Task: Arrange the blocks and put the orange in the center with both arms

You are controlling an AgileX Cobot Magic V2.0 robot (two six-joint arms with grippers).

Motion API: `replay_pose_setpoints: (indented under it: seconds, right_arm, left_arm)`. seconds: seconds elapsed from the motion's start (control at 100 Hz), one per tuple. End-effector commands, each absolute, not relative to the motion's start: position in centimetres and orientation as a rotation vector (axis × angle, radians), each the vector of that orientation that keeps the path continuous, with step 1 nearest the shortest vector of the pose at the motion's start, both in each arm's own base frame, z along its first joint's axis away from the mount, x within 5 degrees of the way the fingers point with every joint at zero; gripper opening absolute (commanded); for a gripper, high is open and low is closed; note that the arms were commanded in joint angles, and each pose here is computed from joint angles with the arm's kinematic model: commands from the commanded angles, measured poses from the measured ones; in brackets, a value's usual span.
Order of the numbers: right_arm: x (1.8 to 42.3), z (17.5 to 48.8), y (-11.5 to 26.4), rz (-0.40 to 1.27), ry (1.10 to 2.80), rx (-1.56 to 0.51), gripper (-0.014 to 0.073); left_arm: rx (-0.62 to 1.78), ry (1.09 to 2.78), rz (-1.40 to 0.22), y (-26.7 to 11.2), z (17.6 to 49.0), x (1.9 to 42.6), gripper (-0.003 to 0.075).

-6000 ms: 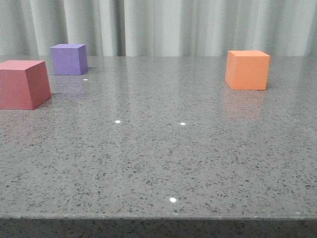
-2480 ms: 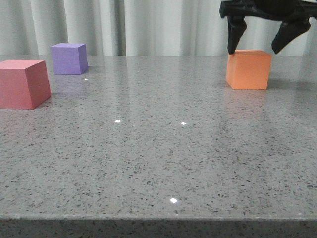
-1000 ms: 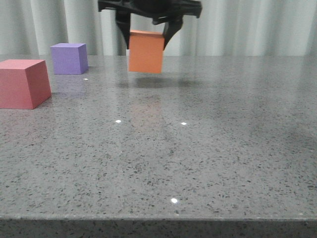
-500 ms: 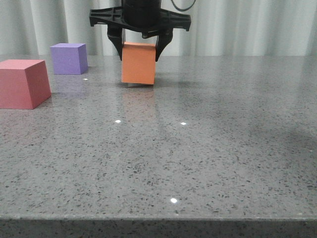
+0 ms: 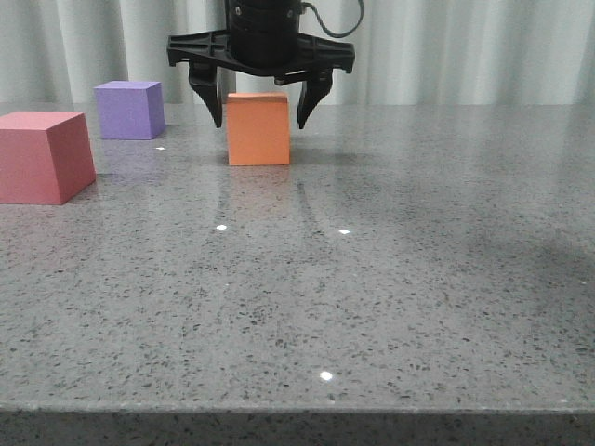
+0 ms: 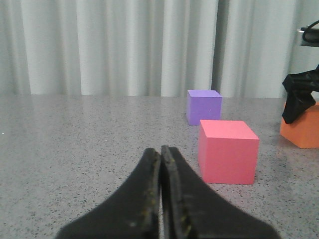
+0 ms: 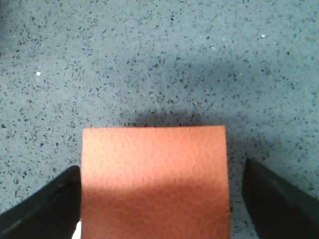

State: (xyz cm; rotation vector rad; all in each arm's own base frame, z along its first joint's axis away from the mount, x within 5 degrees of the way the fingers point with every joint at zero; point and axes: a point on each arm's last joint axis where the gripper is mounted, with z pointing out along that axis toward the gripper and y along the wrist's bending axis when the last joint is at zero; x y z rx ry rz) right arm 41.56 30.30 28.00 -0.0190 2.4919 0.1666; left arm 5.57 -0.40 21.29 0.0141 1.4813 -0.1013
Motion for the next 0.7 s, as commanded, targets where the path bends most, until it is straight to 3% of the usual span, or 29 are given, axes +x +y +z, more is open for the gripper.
replay_pose_setpoints:
  seconds: [0.0,0.45,0.69]
  right_arm:
    - [40.6,33.8,29.1,0.239,2.348,-0.017,0.0663]
    - [39.4,41.8,22.9,0.269,2.216,-0.159,0.0656]
    - [39.4,43.3,18.8,0.161,2.223,-0.179,0.0656]
  left_arm:
    - [0.011,1.417,-0.114,-0.4,20.7,5.4,-0.0019]
    - [0.011,1.417,-0.114,-0.4,20.7,5.4,-0.0019]
    - [0.011,1.417,-0.114,-0.4,20.7,5.4,-0.0019]
